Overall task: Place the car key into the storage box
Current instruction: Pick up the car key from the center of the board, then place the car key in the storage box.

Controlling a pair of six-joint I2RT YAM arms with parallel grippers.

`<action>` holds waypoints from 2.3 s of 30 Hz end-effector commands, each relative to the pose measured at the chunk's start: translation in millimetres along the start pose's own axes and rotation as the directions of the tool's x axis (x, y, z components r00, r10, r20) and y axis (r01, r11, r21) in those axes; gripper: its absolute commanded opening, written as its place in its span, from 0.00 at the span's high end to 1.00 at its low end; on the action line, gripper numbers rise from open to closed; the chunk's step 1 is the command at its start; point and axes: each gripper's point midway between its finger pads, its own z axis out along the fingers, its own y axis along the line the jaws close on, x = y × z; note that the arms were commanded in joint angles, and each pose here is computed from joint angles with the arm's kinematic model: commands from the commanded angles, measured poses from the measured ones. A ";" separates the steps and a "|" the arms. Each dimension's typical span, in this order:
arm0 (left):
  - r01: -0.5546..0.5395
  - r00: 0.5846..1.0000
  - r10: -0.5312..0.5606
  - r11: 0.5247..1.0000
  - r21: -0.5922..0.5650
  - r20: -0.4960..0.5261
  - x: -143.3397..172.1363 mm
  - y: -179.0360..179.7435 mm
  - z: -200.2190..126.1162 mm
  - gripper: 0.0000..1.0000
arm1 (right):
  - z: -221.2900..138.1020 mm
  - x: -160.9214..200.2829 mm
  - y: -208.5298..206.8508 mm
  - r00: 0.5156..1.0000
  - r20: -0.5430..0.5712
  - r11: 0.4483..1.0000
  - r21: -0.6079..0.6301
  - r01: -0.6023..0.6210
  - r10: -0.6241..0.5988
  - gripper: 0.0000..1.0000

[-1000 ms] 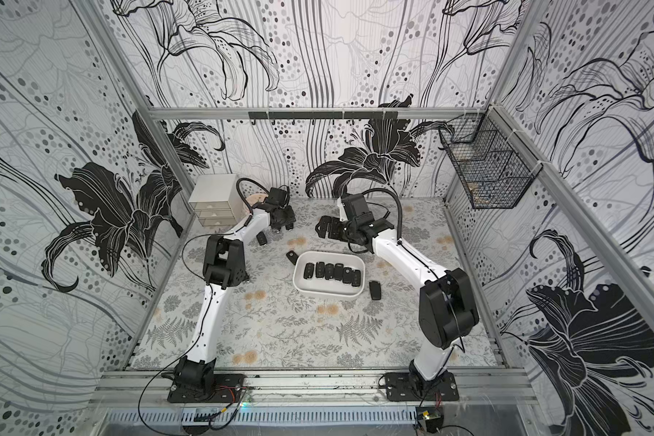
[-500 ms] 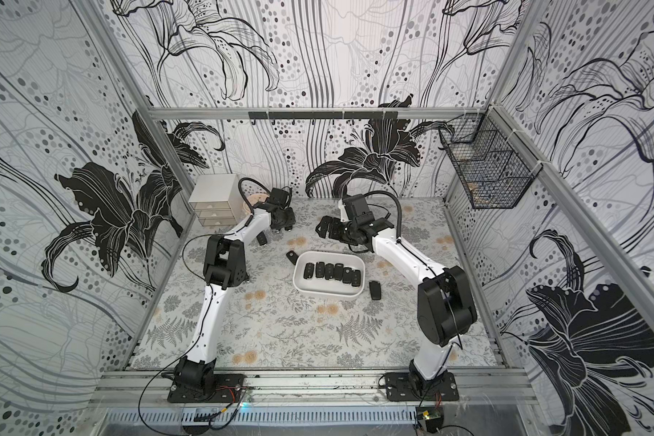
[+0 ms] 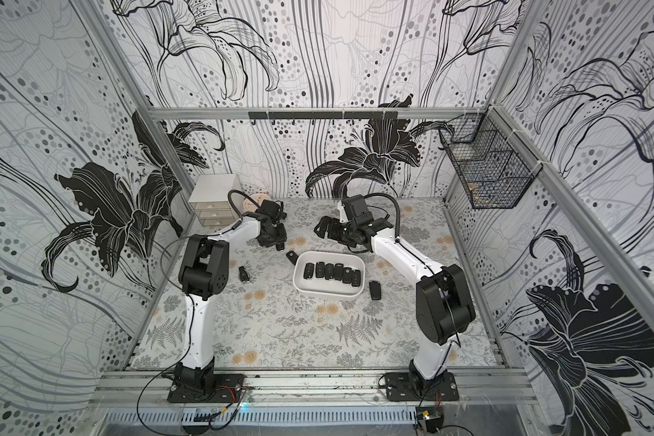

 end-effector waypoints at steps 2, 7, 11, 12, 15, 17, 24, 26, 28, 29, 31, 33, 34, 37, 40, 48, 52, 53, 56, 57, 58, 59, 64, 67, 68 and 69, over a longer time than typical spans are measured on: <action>-0.015 0.999 0.014 1.000 -0.023 -0.046 29.1 8.8 -11.0 0.57 | -8.0 -1.4 12.4 1.000 0.015 0.999 -0.047 0.012 -0.011 0.00; -0.044 0.998 0.040 0.996 -0.078 -0.058 40.0 23.3 -11.2 0.56 | -14.4 3.1 17.5 1.000 0.018 0.998 -0.058 0.021 -0.020 0.00; -0.079 0.995 0.071 0.990 -0.117 -0.073 40.6 27.5 -3.0 0.53 | -17.9 6.9 21.4 1.000 0.018 0.998 -0.061 0.026 -0.025 0.00; -0.085 0.994 0.076 0.988 -0.128 -0.075 39.6 28.7 -1.0 0.52 | -17.2 8.1 20.7 1.000 0.017 0.998 -0.059 0.025 -0.024 0.00; -0.102 0.993 0.091 0.984 -0.145 -0.077 36.8 29.8 1.3 0.54 | -25.3 7.9 23.3 0.999 0.033 0.998 -0.060 0.027 -0.025 0.00; -0.112 0.992 0.102 0.983 -0.148 -0.073 34.9 29.1 1.1 0.57 | -27.8 9.7 22.6 0.999 0.036 0.998 -0.055 0.027 -0.025 0.00; -0.147 0.988 0.136 0.973 -0.180 -0.070 35.5 28.3 -5.4 0.64 | -34.1 15.0 23.7 0.999 0.037 0.998 -0.054 0.022 -0.020 0.00; -0.144 0.989 0.137 0.976 -0.164 -0.053 32.5 24.7 -14.1 0.67 | -36.4 17.9 24.2 0.999 0.044 0.998 -0.048 0.027 -0.025 0.00; -0.139 0.990 0.135 0.979 -0.150 -0.036 29.1 21.4 -24.4 0.68 | -39.8 21.6 26.1 0.998 0.050 0.998 -0.047 0.032 -0.030 0.00; -0.135 0.991 0.133 0.981 -0.141 -0.024 26.7 19.4 -31.2 0.68 | -41.3 24.2 25.8 0.998 0.053 0.999 -0.043 0.031 -0.029 0.00; -0.131 0.991 0.131 0.984 -0.119 -0.005 23.6 15.5 -44.0 0.69 | -45.4 29.2 25.4 0.998 0.060 0.999 -0.037 0.029 -0.027 0.00; -0.131 0.991 0.133 0.986 -0.100 0.014 22.1 11.8 -58.1 0.69 | -49.9 34.6 24.9 0.997 0.069 0.999 -0.030 0.027 -0.025 0.00; -0.136 0.990 0.139 0.987 -0.090 0.024 21.9 8.9 -65.8 0.69 | -52.3 38.0 24.6 0.997 0.074 0.999 -0.026 0.028 -0.026 0.00; -0.161 0.985 0.165 0.984 -0.072 0.052 23.0 1.1 -87.3 0.69 | -58.7 48.1 22.0 0.996 0.083 1.000 -0.012 0.023 -0.022 0.00; -0.182 0.980 0.187 0.981 -0.064 0.069 27.9 -6.7 -106.3 0.69 | -67.6 58.5 20.4 0.995 0.098 1.000 0.005 0.027 -0.027 0.00; -0.262 0.961 0.263 0.965 -0.025 0.082 54.6 -42.8 -138.3 0.70 | -96.1 81.6 3.3 0.989 0.147 0.999 0.034 -0.008 0.003 0.00; -0.297 0.952 0.297 0.955 -0.011 0.075 72.8 -64.0 -144.1 0.70 | -110.8 89.3 -6.2 0.986 0.164 0.998 0.055 -0.005 -0.004 0.00; -0.304 0.950 0.304 0.953 -0.006 0.070 78.4 -69.8 -144.3 0.70 | -114.1 89.8 -7.1 0.985 0.170 0.998 0.058 0.001 -0.010 0.00; -0.322 0.945 0.321 0.947 0.002 0.059 93.7 -86.3 -141.7 0.70 | -121.9 93.3 -10.6 0.985 0.169 0.997 0.074 0.027 -0.039 0.00; -0.330 0.943 0.330 0.944 -0.006 0.054 98.5 -90.6 -139.7 0.70 | -124.3 94.1 -12.1 0.984 0.169 0.996 0.082 0.037 -0.051 0.00; -0.331 0.942 0.332 0.943 -0.018 0.049 102.1 -93.1 -137.7 0.70 | -126.6 95.0 -13.5 0.984 0.170 0.995 0.090 0.046 -0.061 0.00; -0.331 0.942 0.332 0.943 -0.027 0.043 104.4 -95.4 -135.4 0.70 | -129.2 95.3 -14.0 0.983 0.171 0.994 0.093 0.054 -0.070 0.00; -0.347 0.937 0.349 0.935 -0.078 0.015 117.2 -103.0 -120.9 0.71 | -141.6 102.1 -18.0 0.979 0.171 0.990 0.101 0.098 -0.114 0.00; -0.352 0.936 0.353 0.931 -0.099 -0.004 124.8 -105.8 -112.2 0.71 | -145.8 106.1 -21.1 0.975 0.181 0.989 0.098 0.112 -0.128 0.00; -0.349 0.937 0.350 0.932 -0.101 -0.010 126.8 -106.3 -109.3 0.71 | -146.9 107.2 -22.0 0.975 0.180 0.988 0.098 0.116 -0.132 0.00; -0.345 0.938 0.345 0.933 -0.102 -0.023 130.2 -105.9 -104.6 0.71 | -148.0 108.4 -22.5 0.975 0.175 0.988 0.101 0.121 -0.137 0.00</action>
